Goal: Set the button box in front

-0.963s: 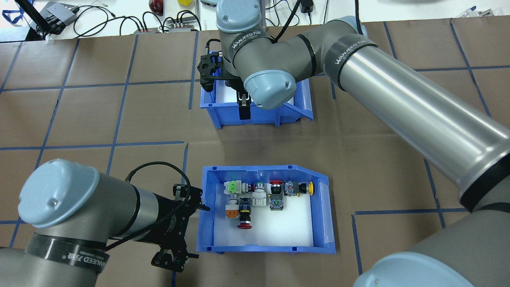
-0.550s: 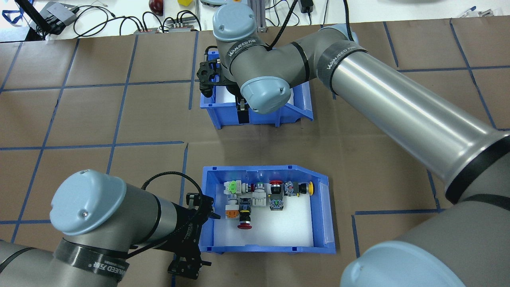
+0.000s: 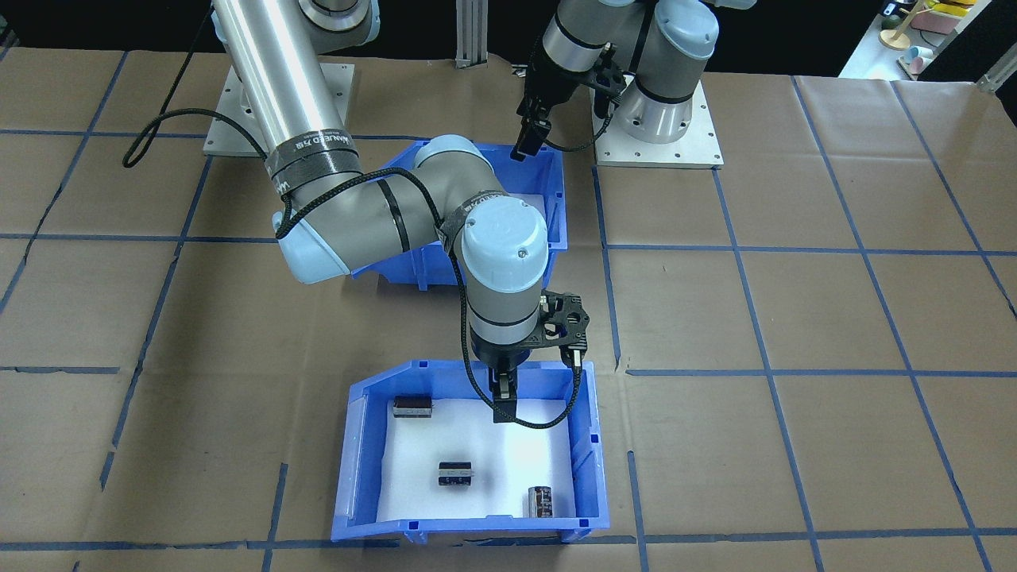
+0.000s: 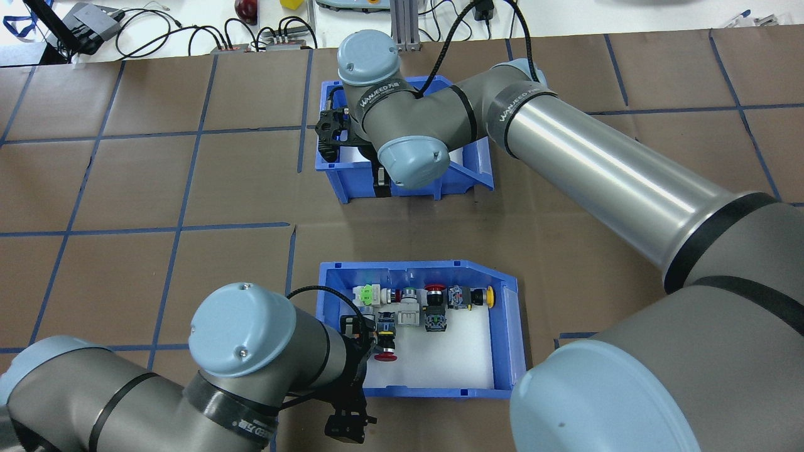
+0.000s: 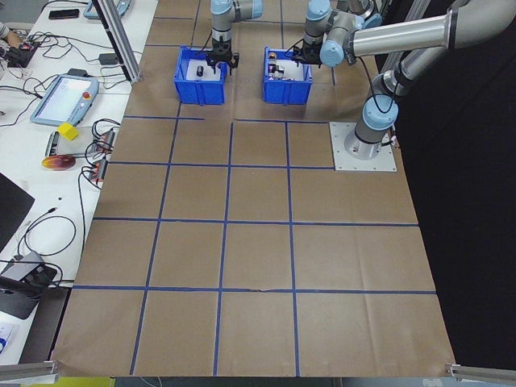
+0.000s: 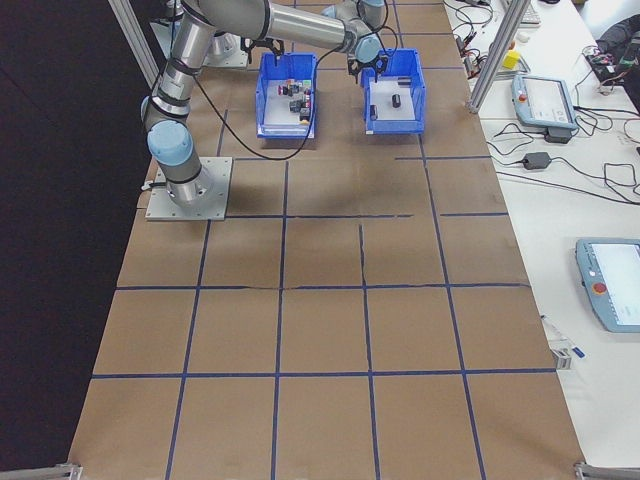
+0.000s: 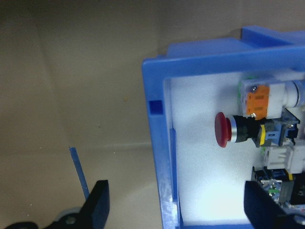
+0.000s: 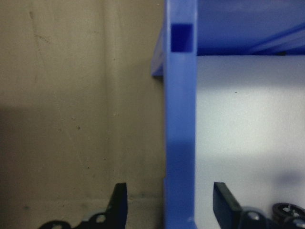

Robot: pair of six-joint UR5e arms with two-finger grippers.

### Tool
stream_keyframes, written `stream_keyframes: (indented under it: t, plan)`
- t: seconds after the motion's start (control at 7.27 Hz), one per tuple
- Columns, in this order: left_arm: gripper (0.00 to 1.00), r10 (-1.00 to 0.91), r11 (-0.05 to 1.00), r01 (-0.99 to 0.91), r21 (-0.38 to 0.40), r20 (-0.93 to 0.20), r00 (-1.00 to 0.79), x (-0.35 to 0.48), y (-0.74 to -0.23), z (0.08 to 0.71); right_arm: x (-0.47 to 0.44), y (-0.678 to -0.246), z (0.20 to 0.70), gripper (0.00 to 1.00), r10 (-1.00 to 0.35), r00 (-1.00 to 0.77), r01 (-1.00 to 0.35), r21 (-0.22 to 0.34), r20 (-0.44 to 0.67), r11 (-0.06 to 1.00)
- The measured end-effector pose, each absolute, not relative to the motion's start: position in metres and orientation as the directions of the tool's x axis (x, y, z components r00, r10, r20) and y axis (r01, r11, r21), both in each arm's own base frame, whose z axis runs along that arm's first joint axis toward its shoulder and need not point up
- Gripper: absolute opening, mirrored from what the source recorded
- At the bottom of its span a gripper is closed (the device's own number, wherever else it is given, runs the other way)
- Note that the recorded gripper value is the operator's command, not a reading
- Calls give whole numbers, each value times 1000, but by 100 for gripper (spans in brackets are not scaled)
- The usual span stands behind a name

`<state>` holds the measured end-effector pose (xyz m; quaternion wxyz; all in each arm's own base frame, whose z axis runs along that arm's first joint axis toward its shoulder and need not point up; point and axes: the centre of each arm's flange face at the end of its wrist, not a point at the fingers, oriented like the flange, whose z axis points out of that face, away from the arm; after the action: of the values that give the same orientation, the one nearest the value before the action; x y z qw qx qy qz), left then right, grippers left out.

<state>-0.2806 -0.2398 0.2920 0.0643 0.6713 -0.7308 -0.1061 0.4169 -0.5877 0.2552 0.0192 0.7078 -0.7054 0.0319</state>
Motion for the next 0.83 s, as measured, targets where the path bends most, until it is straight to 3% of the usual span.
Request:
stream_keyframes:
  t: [0.55,0.69,0.83]
  plan:
    - [99,-994,75,-978,196,-67,-89,-298,-230,273,412,-591,281,13,-994,-3,-1000,-3,111,3]
    - [90,-994,80,-981,177,-62,-92,-300,-231,267,404,-593,299,11,-994,-11,-1000,-2,112,11]
    - [75,-994,88,-984,152,-45,-96,-304,-234,259,386,-595,318,11,-994,-28,-1000,4,101,29]
